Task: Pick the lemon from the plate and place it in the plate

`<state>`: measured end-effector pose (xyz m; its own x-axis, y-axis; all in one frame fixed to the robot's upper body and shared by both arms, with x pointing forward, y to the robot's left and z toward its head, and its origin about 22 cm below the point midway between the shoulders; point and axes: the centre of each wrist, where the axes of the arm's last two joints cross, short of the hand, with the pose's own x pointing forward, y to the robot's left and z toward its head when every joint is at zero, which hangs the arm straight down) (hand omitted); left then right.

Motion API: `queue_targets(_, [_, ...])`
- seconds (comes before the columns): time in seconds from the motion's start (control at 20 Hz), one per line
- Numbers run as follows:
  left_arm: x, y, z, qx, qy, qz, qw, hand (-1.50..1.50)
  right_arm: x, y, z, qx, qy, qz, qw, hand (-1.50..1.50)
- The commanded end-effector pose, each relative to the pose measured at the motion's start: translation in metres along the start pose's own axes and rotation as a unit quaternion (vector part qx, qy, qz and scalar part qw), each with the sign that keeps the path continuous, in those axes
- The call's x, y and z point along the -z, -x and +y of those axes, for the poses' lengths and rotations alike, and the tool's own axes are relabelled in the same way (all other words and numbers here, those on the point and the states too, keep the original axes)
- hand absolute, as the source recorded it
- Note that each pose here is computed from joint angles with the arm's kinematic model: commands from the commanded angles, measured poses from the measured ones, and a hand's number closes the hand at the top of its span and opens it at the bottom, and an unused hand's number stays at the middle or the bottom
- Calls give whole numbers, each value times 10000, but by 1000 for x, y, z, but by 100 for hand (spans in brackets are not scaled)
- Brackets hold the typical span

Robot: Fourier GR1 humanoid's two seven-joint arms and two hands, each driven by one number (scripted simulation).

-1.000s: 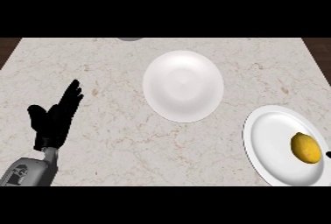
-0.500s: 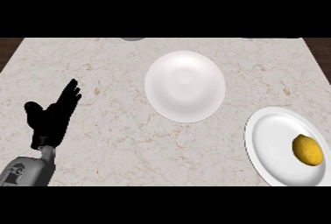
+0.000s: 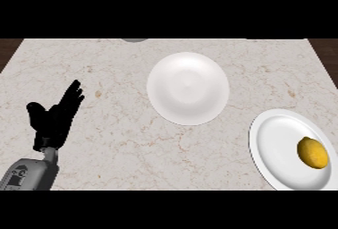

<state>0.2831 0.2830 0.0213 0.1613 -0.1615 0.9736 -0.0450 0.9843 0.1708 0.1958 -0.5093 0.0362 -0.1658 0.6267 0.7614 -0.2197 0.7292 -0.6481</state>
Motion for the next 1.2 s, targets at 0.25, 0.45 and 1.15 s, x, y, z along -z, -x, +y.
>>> queue_targets(0.25, [3,8,17,-75,-71,21,9999,0,28,-22,12,-1002,-625,585,9913,-150])
queue_targets(0.45, [8,-10,8,11,-2,38,10000,0,37,-24,27,-1183,-909,729,9861,-150])
queue_targets(1.15, [-6,-2,19,8,-37,-11,10000,0,50,-35,39,-1472,-1277,1042,9753,-150])
